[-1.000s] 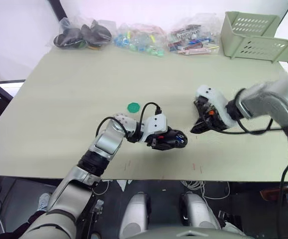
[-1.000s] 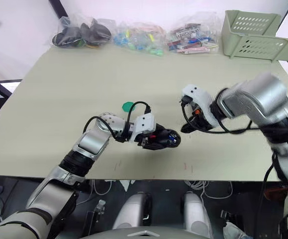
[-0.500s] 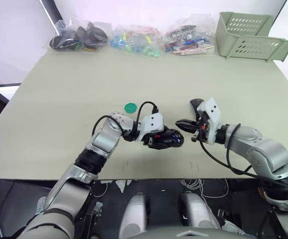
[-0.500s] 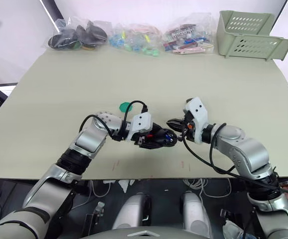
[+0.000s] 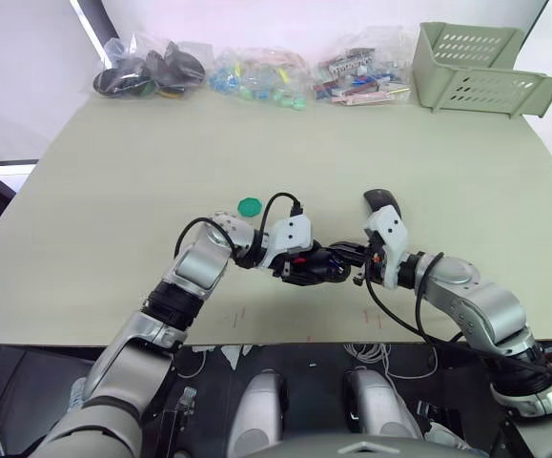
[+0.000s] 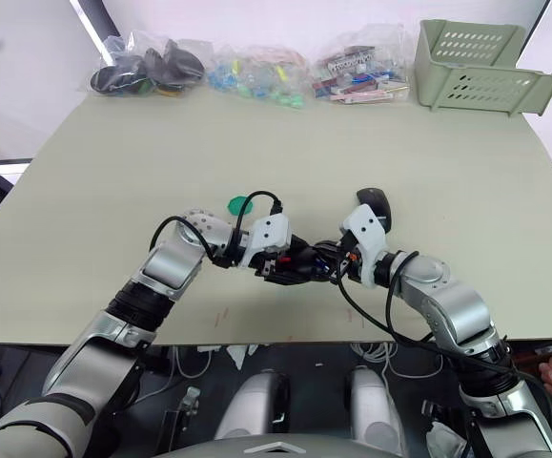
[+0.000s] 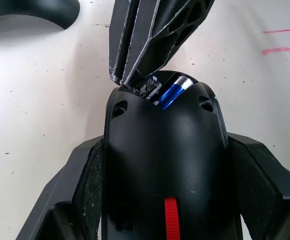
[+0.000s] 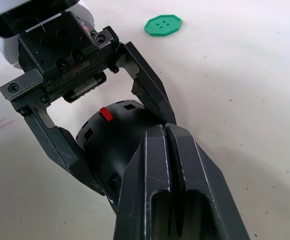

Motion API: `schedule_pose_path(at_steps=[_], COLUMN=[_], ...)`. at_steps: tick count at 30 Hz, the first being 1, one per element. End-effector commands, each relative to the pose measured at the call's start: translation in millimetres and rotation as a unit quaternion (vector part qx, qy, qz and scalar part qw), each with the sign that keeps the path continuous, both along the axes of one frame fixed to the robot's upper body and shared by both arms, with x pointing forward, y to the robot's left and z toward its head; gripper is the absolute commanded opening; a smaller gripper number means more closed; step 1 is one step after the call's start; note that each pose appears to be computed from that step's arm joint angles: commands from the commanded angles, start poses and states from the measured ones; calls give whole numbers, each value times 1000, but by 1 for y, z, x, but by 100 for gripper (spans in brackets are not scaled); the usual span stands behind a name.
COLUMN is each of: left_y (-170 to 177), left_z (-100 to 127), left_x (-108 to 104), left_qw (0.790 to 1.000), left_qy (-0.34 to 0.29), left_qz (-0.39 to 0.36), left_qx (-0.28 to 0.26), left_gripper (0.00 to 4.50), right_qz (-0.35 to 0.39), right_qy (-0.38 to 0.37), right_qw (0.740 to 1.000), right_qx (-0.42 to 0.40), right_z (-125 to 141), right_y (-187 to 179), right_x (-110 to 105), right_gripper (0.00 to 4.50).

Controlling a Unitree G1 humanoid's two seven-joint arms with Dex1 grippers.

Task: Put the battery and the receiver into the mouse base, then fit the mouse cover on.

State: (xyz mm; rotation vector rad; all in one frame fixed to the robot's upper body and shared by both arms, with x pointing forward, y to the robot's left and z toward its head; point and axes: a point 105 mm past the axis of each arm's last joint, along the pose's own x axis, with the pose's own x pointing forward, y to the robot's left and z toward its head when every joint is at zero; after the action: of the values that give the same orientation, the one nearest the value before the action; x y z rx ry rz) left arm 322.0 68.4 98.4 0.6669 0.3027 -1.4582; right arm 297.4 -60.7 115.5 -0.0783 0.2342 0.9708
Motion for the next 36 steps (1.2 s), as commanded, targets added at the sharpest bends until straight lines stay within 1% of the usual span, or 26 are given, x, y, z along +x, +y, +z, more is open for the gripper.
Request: schedule_pose_path(at_steps=[1,7,18,25,32,35,36], left_y=[5,6,8,8,7,6,6], left_z=[-2,-2,-2,-3,-5,-6,-6], left_x=[3,3,4,5,5,5,5], left_qw=[1000,1000,1000,1000,1000,1000,1000], left_qy=[-2,-2,-2,-1,1,2,2], left_qz=[8,9,13,15,18,19,19], left_qx=[13,14,15,16,14,14,13], left_gripper=[291,291,291,291,291,291,291], right_qz=[-11,-16,-25,-23,-38,-41,-33], right_qy=[-16,-10,15,33,79,87,79], right_qw=[1000,1000,1000,999,992,989,991], right_qx=[9,7,-9,-37,-96,-110,-103], right_z=[6,0,-24,-45,-84,-90,-86], right_y=[-6,-7,-13,-12,-20,-23,-22], right_x=[2,2,-2,-7,-8,-8,-8], right_gripper=[8,8,8,8,8,8,8])
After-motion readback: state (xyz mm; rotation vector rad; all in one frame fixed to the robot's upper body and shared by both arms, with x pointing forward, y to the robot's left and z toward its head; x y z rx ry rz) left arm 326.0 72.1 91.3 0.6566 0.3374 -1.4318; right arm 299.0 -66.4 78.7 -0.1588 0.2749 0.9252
